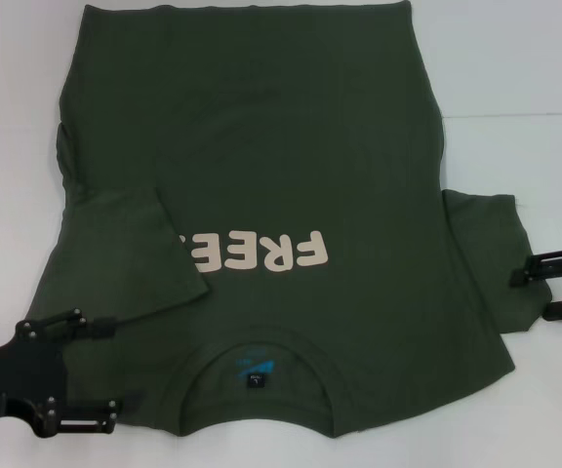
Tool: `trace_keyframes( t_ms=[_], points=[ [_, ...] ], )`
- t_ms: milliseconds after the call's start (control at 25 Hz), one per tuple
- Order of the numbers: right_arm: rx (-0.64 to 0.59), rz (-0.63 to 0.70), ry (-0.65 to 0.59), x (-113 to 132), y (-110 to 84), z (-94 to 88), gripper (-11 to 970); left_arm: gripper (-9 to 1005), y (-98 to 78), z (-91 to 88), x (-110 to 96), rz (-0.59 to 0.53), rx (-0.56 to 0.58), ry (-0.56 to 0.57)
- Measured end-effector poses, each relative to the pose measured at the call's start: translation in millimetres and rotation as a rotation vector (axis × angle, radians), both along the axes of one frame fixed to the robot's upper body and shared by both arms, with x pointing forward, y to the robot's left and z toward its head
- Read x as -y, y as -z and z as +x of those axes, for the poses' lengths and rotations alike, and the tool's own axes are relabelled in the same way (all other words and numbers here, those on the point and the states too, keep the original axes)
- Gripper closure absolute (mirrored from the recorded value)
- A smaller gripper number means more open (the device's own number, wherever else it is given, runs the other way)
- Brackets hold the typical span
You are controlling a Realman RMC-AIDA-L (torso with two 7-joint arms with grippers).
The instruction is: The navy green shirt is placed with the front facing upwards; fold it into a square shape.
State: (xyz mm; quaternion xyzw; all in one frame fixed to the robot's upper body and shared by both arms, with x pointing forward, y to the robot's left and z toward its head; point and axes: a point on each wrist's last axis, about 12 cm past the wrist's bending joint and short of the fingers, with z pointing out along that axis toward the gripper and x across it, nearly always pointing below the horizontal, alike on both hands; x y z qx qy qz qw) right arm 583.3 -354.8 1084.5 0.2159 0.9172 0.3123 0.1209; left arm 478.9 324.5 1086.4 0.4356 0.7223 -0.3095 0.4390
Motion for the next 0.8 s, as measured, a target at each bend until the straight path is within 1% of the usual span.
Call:
trace_keyframes(
  t_ms=[360,800],
  points=[
    [0.027,0.039,0.003,-6.1,-1.1,2.6,240,51,-1.9,2.7,1.3,0.003,0.006,0.006],
    [0.018,0.007,-0.019,-8.9,-0.2,4.4,303,51,-3.1,4.1,1.0,0.006,0.010,0.003]
  ],
)
